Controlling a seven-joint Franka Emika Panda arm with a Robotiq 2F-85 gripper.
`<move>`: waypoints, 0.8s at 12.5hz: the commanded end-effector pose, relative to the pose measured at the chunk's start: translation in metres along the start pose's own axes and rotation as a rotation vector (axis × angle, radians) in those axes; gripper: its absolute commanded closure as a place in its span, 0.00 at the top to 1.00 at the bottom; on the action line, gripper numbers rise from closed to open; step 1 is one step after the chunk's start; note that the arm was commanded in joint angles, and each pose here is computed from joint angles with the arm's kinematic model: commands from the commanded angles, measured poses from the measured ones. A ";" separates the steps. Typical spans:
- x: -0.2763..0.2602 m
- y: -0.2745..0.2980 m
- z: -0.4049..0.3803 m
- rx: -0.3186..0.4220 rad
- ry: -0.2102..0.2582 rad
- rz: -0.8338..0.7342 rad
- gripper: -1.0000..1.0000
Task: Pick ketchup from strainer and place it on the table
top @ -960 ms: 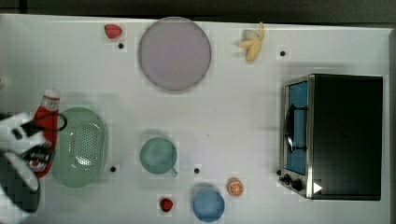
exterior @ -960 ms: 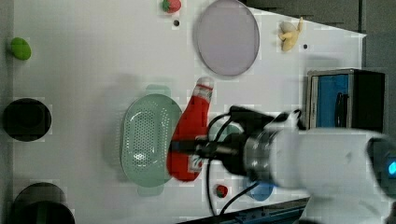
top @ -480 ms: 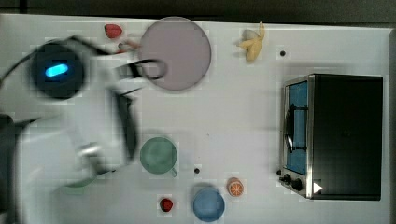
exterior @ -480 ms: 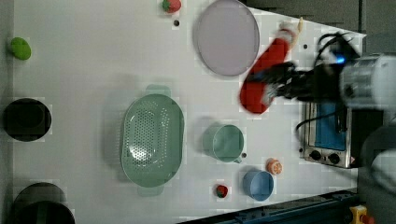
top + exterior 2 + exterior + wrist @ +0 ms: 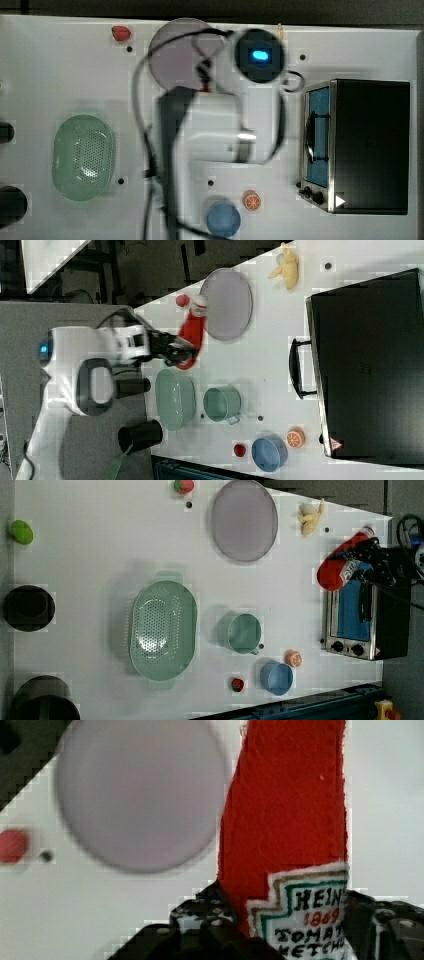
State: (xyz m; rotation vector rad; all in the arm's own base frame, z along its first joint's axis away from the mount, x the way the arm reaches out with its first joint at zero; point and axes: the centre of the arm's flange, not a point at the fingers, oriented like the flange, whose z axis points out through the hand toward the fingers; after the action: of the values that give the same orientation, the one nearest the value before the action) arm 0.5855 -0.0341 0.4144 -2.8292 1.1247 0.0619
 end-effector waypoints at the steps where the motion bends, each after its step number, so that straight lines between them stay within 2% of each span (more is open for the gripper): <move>1: -0.017 0.004 0.019 -0.041 -0.036 -0.073 0.60; 5: -0.031 0.040 0.082 -0.108 -0.121 -0.041 0.60; 10: -0.042 0.061 0.165 -0.083 -0.083 -0.047 0.60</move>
State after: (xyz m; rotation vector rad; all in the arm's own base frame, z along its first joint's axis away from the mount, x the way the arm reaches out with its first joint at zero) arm 0.5119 -0.0410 0.2519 -2.8526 1.1594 0.2294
